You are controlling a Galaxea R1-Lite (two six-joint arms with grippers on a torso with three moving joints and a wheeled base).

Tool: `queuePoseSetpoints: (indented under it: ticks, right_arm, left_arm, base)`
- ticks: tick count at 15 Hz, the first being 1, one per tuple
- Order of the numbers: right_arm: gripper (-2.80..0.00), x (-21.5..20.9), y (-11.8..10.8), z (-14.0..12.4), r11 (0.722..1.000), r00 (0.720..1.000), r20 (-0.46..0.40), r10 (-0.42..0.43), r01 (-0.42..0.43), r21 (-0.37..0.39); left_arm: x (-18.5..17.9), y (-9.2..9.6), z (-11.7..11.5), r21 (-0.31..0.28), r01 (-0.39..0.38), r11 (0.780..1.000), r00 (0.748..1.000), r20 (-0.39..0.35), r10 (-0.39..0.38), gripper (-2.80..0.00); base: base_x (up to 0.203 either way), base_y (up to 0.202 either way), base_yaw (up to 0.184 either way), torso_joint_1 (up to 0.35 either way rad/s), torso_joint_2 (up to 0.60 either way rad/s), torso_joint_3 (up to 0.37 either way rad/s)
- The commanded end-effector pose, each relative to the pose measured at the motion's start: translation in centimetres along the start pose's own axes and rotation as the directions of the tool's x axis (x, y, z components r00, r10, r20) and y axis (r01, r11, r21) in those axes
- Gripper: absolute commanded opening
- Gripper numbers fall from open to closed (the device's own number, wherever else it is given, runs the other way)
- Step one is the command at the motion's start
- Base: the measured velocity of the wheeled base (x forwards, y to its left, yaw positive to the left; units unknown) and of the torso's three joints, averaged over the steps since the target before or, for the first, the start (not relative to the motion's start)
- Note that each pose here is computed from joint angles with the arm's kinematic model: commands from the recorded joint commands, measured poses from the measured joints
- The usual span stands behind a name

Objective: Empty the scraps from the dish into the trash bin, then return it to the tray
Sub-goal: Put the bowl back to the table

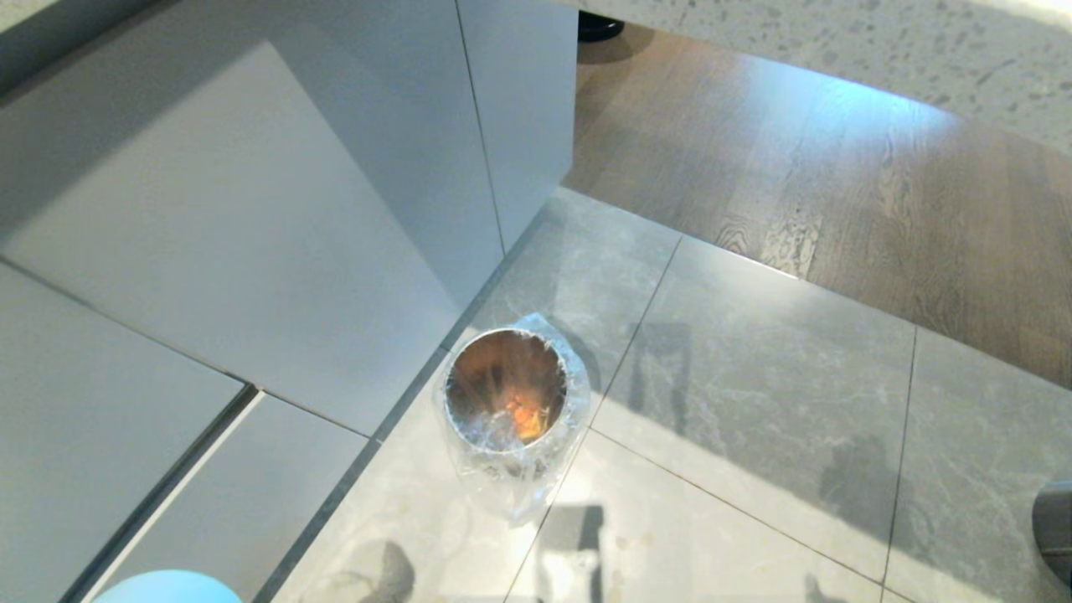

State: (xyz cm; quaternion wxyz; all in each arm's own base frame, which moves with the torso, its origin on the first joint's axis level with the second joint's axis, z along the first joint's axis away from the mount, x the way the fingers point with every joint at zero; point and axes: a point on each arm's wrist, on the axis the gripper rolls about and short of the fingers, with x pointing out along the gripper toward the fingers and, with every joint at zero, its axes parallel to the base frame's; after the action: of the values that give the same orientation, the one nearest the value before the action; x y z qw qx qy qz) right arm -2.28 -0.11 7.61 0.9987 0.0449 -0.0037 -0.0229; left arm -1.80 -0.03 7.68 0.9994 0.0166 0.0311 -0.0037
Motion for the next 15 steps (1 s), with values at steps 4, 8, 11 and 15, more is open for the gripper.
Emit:
queuePoseSetpoints:
  ticks: [4,8,11,15]
  right_arm:
    - [-2.8,0.0,0.0,0.03,1.0,1.0,0.0,0.0,0.0,0.001]
    - [-2.8,0.0,0.0,0.0,1.0,1.0,0.001,0.001,-0.001,0.001]
    - [-2.8,-0.01,0.0,0.03,1.0,1.0,0.002,0.001,-0.001,0.001]
    - [-2.8,-0.01,0.0,0.05,1.0,1.0,0.002,0.0,0.0,0.001]
  left_arm:
    - [-0.46,0.0,-0.12,-0.013,-0.003,1.0,0.998,0.064,0.004,-2.8]
    - [-0.46,0.0,-0.11,-0.013,-0.003,1.0,0.998,0.065,0.004,-2.8]
    - [-0.46,0.0,-0.12,-0.015,-0.003,1.0,0.998,0.064,0.004,-2.8]
    - [-0.46,0.0,-0.11,-0.013,-0.003,1.0,0.998,0.065,0.004,-2.8]
  base:
    - [0.0,0.0,0.0,0.0,0.0,0.0]
    - [0.0,0.0,0.0,0.0,0.0,0.0]
    - [0.0,0.0,0.0,0.0,0.0,0.0]
    - [0.0,0.0,0.0,0.0,0.0,0.0]
